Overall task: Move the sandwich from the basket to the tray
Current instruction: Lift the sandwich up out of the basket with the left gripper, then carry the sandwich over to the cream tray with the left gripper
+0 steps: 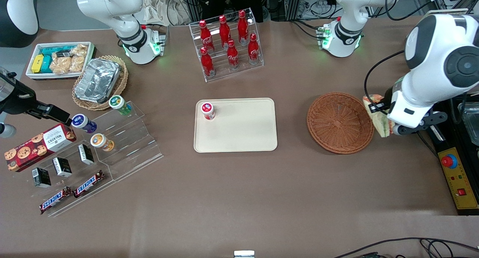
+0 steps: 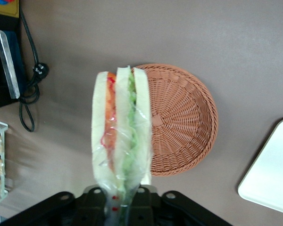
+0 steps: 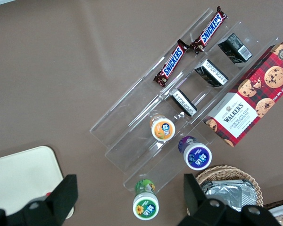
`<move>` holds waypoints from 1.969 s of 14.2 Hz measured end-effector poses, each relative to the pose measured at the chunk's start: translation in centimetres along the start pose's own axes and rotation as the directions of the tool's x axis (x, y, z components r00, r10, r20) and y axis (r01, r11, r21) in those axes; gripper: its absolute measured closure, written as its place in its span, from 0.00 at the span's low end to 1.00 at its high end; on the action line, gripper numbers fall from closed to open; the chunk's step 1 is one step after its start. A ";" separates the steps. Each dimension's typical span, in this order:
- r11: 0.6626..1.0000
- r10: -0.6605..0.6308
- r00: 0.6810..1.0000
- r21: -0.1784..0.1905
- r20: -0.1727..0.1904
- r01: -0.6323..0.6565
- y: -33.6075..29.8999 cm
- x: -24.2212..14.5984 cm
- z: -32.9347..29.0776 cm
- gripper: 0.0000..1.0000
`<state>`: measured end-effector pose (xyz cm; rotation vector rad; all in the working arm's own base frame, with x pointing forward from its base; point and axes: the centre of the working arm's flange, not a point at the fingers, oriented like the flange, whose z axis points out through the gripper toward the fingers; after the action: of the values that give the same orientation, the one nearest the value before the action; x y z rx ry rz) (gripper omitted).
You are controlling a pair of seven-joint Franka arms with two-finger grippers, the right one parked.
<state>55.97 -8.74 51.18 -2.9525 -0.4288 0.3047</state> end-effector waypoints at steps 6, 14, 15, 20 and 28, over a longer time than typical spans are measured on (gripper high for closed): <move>0.998 0.067 0.998 -0.001 0.007 -0.067 1.0 -0.5 0.1 0.84; 0.982 0.190 0.981 -0.025 0.032 -0.189 7.7 -4.0 0.6 0.84; 0.978 0.209 0.977 -0.026 0.031 -0.209 8.7 -4.6 0.6 0.84; 0.932 0.357 0.933 -0.044 -0.034 -0.359 16.8 -8.0 2.1 0.84; 0.878 0.463 0.879 -0.079 -0.115 -0.473 28.2 -11.4 12.5 0.84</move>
<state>49.97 -37.47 36.34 -3.1215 0.3056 0.1964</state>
